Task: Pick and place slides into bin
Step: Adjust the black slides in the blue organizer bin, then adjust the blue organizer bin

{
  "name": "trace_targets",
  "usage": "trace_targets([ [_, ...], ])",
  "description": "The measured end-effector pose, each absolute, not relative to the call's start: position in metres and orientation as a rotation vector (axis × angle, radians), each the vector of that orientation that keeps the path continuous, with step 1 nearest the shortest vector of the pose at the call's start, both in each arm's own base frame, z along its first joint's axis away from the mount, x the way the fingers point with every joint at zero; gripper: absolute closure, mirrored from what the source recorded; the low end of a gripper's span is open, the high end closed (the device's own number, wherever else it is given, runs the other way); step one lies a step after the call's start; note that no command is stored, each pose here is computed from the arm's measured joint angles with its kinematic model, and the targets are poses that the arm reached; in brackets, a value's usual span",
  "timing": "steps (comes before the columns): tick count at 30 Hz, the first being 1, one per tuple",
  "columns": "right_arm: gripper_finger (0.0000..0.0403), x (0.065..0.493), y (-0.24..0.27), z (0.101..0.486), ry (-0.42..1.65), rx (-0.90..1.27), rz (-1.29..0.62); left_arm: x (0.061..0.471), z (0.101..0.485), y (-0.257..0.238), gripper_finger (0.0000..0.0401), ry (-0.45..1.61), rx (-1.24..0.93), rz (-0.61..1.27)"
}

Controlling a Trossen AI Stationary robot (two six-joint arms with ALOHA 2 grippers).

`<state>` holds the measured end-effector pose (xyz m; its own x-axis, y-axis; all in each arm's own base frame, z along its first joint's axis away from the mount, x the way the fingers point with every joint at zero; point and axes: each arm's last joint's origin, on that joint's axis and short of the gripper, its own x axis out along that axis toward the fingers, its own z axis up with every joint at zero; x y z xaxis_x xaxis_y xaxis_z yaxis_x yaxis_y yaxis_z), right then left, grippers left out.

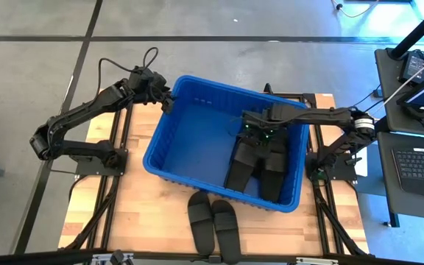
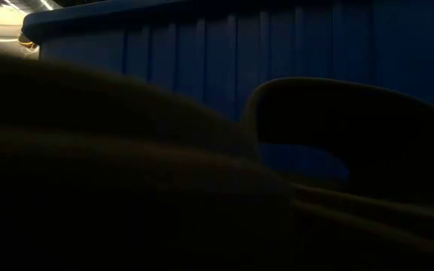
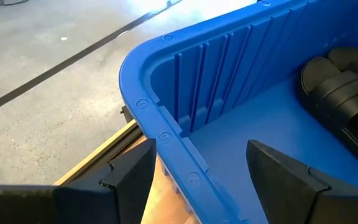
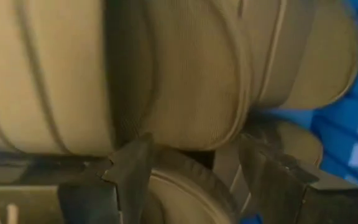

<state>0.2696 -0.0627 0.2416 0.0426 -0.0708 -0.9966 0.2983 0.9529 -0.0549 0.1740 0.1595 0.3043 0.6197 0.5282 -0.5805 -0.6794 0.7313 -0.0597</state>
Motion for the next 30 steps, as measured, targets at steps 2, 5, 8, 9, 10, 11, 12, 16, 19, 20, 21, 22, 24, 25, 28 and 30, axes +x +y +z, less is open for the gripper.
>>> trace_targets([
  [2,0.0166,0.265,-0.064,0.234,1.539,0.192,-0.292,0.174,0.304,0.159,0.0157,0.568,-0.287,0.705],
  [5,0.0166,0.261,-0.065,0.230,1.570,0.201,-0.297,0.174,0.304,0.159,0.0157,0.569,-0.287,0.705],
  [8,0.0166,0.259,-0.065,0.234,1.597,0.221,-0.317,0.174,0.304,0.160,0.0157,0.570,-0.284,0.713],
  [9,0.0166,0.258,-0.065,0.235,1.605,0.225,-0.319,0.174,0.304,0.160,0.0157,0.571,-0.282,0.722],
  [10,0.0166,0.257,-0.065,0.237,1.610,0.226,-0.318,0.174,0.304,0.160,0.0157,0.572,-0.280,0.729],
  [11,0.0166,0.257,-0.065,0.238,1.612,0.226,-0.317,0.173,0.304,0.160,0.0157,0.572,-0.278,0.734],
  [12,0.0166,0.257,-0.065,0.239,1.612,0.227,-0.316,0.173,0.304,0.160,0.0157,0.573,-0.278,0.736],
  [16,0.0166,0.257,-0.065,0.239,1.613,0.230,-0.317,0.173,0.304,0.160,0.0157,0.573,-0.278,0.736],
  [19,0.0166,0.256,-0.066,0.243,1.572,0.226,-0.322,0.173,0.304,0.160,0.0157,0.573,-0.278,0.736],
  [20,0.0166,0.256,-0.066,0.247,1.540,0.223,-0.328,0.173,0.304,0.160,0.0157,0.573,-0.278,0.736],
  [21,0.0166,0.255,-0.067,0.253,1.507,0.226,-0.340,0.173,0.304,0.160,0.0157,0.573,-0.278,0.736],
  [22,0.0166,0.255,-0.069,0.259,1.477,0.230,-0.358,0.173,0.304,0.160,0.0157,0.573,-0.278,0.736],
  [24,0.0166,0.252,-0.071,0.272,1.416,0.235,-0.386,0.173,0.304,0.160,0.0157,0.573,-0.278,0.736],
  [25,0.0166,0.251,-0.072,0.280,1.383,0.236,-0.398,0.173,0.304,0.160,0.0157,0.573,-0.278,0.736],
  [28,0.0166,0.242,-0.075,0.305,1.279,0.229,-0.460,0.173,0.304,0.160,0.0157,0.573,-0.278,0.736],
  [30,0.0166,0.232,-0.077,0.319,1.195,0.219,-0.530,0.174,0.304,0.159,0.0157,0.572,-0.277,0.724],
])
